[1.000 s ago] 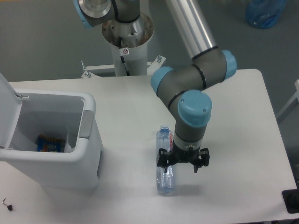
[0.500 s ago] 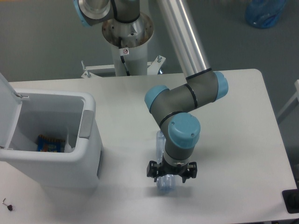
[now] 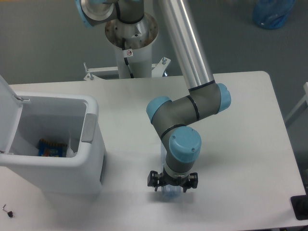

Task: Place the trash in the trash can
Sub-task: 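Lower onto the water bottle and close the gripper around it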

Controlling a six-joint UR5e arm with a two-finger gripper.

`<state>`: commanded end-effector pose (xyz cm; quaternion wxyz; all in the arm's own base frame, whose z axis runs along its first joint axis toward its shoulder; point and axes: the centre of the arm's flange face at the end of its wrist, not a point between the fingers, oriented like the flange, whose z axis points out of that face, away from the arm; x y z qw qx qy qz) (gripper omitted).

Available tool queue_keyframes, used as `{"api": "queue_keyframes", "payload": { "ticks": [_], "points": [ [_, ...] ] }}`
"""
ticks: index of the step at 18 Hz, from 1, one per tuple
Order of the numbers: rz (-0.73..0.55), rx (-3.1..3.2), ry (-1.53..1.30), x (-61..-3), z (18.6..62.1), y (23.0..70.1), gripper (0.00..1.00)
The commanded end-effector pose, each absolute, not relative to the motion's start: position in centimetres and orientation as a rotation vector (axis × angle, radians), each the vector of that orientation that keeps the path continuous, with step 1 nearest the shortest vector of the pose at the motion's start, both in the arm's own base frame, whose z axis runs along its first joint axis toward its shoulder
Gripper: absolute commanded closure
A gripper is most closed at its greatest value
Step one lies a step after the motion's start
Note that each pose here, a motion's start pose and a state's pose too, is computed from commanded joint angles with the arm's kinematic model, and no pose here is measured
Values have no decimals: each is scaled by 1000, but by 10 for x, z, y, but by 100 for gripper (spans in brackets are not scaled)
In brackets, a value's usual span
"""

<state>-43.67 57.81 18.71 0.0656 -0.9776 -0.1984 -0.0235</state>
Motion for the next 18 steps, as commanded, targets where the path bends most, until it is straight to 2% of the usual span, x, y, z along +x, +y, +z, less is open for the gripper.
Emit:
{"api": "queue_keyframes", "payload": {
  "ticks": [6,18],
  "points": [
    [-45,-2956,-615,-439,186,579,33],
    [-36,-2952,-611,-439,192,579,38]
  ]
}}
